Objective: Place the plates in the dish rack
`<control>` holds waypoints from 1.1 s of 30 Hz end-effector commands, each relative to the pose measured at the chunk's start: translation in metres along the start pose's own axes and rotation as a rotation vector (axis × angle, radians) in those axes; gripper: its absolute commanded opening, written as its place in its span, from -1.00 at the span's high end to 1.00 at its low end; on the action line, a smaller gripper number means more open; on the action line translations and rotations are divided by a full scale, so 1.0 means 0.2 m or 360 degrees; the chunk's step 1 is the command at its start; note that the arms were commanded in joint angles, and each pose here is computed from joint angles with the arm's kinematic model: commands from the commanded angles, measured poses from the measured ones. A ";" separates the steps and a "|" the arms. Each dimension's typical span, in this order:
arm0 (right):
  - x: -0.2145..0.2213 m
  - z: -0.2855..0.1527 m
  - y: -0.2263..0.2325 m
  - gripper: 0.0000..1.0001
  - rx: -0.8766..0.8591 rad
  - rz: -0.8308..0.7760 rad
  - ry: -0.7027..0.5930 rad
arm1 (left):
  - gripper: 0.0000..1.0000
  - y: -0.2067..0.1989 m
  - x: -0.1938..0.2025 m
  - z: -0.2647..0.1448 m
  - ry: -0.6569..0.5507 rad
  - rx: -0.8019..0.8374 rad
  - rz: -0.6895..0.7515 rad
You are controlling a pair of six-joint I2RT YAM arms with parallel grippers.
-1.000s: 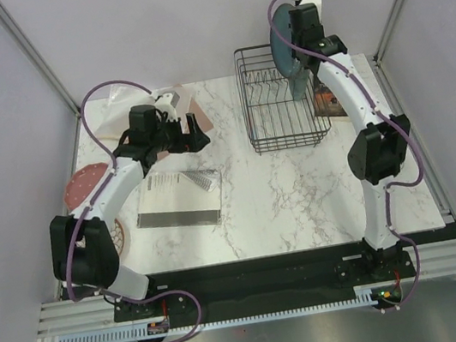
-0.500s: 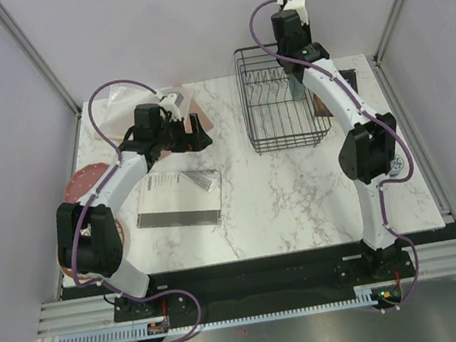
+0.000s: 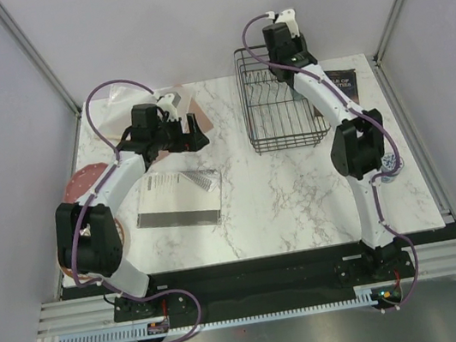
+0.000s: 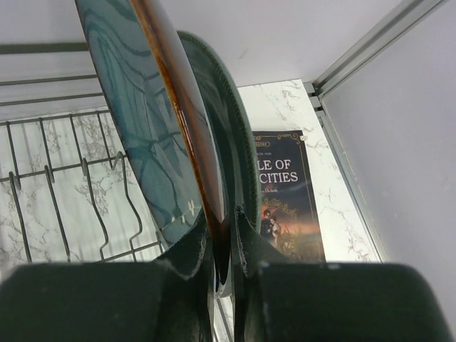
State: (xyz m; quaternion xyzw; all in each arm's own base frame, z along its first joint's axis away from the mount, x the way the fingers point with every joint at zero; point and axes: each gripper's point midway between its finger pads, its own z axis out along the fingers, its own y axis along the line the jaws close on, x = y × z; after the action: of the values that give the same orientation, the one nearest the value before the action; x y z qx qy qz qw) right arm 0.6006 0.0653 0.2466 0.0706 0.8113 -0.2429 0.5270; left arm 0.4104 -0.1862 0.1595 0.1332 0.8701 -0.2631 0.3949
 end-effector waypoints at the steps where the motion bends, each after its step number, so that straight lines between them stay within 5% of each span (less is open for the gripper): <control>1: -0.34 -0.08 -0.10 1.00 0.0089 0.0310 -0.0291 | -0.99 0.04 -0.02 0.00 -0.0015 -0.0021 0.0069; 16: 0.03 0.04 0.07 0.98 0.0022 0.0124 -0.0046 | -0.99 0.18 -0.01 0.00 0.0033 -0.0126 -0.0087; 21: 0.06 0.03 0.10 0.14 -0.0048 0.0106 -0.0028 | -1.00 0.24 -0.01 -0.03 0.0033 -0.0165 -0.0132; 27: -0.02 -0.06 0.13 -0.09 -0.0149 0.0120 -0.0063 | -1.00 0.28 -0.01 -0.07 0.0030 -0.0228 -0.0135; 33: -0.27 -0.32 0.15 -0.16 -0.0303 0.0173 -0.0221 | -1.00 0.48 -0.08 -0.30 -0.0064 -0.0599 0.0047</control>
State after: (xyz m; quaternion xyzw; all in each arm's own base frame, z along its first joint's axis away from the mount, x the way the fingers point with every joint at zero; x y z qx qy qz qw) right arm 0.6023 0.0992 0.2083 0.0480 0.8288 -0.1998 0.5204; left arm 0.4211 -0.1192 0.1266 0.0624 0.9106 -0.1833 0.3650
